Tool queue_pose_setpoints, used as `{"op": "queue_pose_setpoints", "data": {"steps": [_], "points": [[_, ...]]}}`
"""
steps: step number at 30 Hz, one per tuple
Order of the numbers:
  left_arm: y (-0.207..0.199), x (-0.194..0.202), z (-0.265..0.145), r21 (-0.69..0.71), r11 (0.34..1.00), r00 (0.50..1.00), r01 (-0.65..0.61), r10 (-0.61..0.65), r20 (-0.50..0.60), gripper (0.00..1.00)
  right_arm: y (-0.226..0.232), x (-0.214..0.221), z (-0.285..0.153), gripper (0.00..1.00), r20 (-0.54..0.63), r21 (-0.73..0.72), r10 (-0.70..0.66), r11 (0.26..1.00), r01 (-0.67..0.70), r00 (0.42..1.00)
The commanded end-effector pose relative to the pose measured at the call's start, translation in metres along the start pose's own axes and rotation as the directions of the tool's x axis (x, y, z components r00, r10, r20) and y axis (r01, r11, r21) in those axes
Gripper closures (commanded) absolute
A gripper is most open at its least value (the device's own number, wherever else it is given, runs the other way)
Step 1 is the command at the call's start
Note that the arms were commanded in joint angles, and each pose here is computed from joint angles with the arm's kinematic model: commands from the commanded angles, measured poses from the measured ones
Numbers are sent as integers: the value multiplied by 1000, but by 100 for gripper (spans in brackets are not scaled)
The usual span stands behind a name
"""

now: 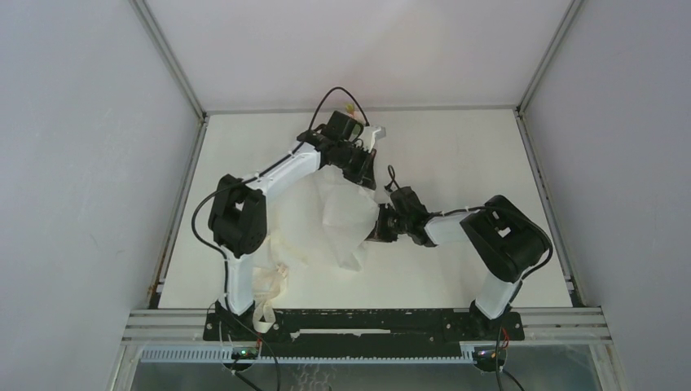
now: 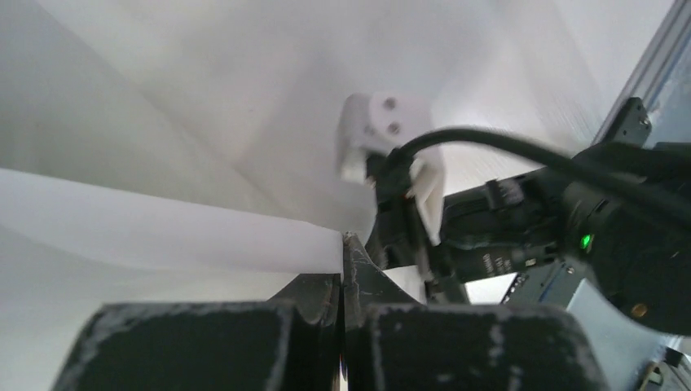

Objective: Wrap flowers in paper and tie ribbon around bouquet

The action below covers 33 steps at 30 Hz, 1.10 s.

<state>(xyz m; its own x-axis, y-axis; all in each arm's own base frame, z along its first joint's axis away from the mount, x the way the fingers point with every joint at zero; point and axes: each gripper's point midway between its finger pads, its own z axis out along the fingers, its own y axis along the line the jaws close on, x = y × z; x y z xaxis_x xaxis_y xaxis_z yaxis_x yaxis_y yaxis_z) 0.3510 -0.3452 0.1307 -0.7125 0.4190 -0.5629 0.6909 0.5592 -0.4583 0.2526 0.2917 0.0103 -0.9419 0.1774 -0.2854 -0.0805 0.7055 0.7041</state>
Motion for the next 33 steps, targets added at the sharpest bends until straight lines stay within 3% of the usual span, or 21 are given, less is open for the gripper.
{"op": "queue_pose_setpoints", "data": {"steps": [1, 5, 17, 22, 25, 27, 28, 33], "points": [[-17, -6, -2, 65, 998, 1000, 14, -15, 9, 100, 12, 19, 10, 100, -30, -43, 5, 999, -6, 1000], [9, 6, 24, 4, 999, 999, 43, -43, -33, 100, 25, 27, 14, 100, -12, -62, 10, 998, -11, 1000], [50, 38, 60, -83, 996, 992, 23, -33, -121, 100, 8, 49, -27, 71, 87, 189, 7, 982, -23, 996], [46, 37, 55, -73, 997, 993, 16, -24, -115, 100, 3, 16, -74, 51, 169, 236, -139, 967, 96, 976], [45, 34, 54, -72, 997, 994, 14, -22, -108, 100, 15, -9, -88, 37, 192, 126, -165, 982, 143, 967], [45, 33, 53, -72, 997, 994, 17, -24, -105, 100, 24, -30, -89, 21, 235, 68, -171, 985, 159, 957], [45, 33, 53, -73, 997, 994, 18, -26, -105, 100, 26, -39, -86, 8, 252, 64, -176, 984, 165, 952], [43, 35, 54, -64, 997, 993, 31, -38, -109, 100, 34, -58, -56, 5, 212, 33, -179, 984, 176, 961]]}}
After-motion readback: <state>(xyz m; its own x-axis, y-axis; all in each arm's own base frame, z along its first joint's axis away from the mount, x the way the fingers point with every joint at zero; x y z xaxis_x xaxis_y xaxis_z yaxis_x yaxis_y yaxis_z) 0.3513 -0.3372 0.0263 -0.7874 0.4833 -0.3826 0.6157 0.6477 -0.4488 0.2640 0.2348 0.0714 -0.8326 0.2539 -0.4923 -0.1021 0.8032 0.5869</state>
